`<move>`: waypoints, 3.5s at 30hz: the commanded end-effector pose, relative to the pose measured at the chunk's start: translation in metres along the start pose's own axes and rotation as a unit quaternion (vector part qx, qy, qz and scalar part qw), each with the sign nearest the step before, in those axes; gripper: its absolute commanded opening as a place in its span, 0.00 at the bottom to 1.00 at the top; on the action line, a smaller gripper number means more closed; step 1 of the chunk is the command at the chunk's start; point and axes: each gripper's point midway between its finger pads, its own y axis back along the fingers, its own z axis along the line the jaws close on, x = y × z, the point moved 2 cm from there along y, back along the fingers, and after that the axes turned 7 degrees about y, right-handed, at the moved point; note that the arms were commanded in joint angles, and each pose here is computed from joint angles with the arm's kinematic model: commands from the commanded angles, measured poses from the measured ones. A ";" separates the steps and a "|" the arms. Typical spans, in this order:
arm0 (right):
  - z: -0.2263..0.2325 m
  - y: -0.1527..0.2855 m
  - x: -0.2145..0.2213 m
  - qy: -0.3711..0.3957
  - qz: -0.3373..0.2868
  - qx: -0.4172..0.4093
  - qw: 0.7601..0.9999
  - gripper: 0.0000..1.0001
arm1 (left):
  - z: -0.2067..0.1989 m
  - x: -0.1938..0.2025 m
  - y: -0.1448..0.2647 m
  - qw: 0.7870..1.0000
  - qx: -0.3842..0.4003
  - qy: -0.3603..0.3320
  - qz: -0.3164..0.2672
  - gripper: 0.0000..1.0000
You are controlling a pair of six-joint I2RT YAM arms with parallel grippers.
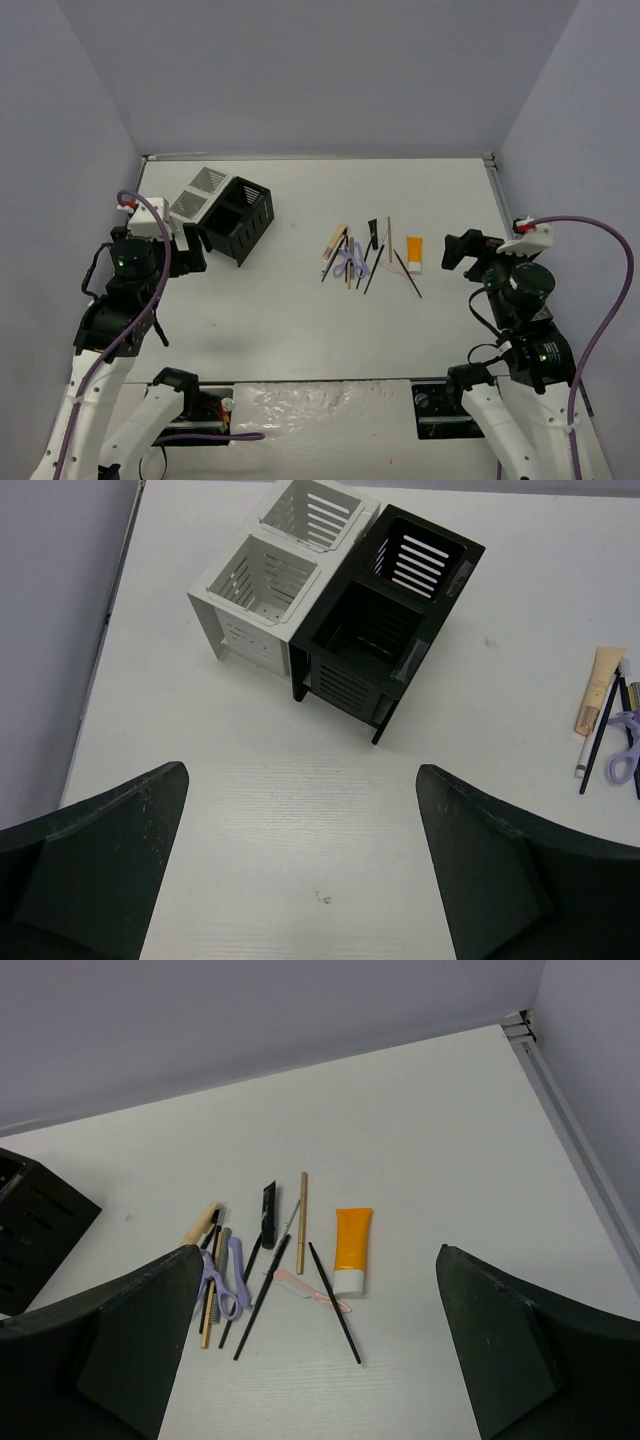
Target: Organize the makeup
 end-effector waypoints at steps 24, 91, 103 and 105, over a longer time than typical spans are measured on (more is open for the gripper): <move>0.018 -0.085 0.215 0.017 0.420 0.026 0.907 0.79 | -0.009 -0.014 -0.001 0.999 0.018 0.007 -0.031 0.97; 0.274 -0.032 0.002 0.031 -0.055 -0.472 0.879 0.00 | -0.258 -0.102 -0.011 0.878 0.439 0.184 0.046 0.84; 0.276 -0.033 0.005 0.025 -0.053 -0.470 0.880 0.00 | -0.273 -0.093 -0.019 0.877 0.443 0.179 0.051 0.15; 0.277 -0.035 0.007 0.025 -0.051 -0.469 0.881 0.04 | -0.274 -0.093 -0.021 0.878 0.443 0.176 0.048 0.01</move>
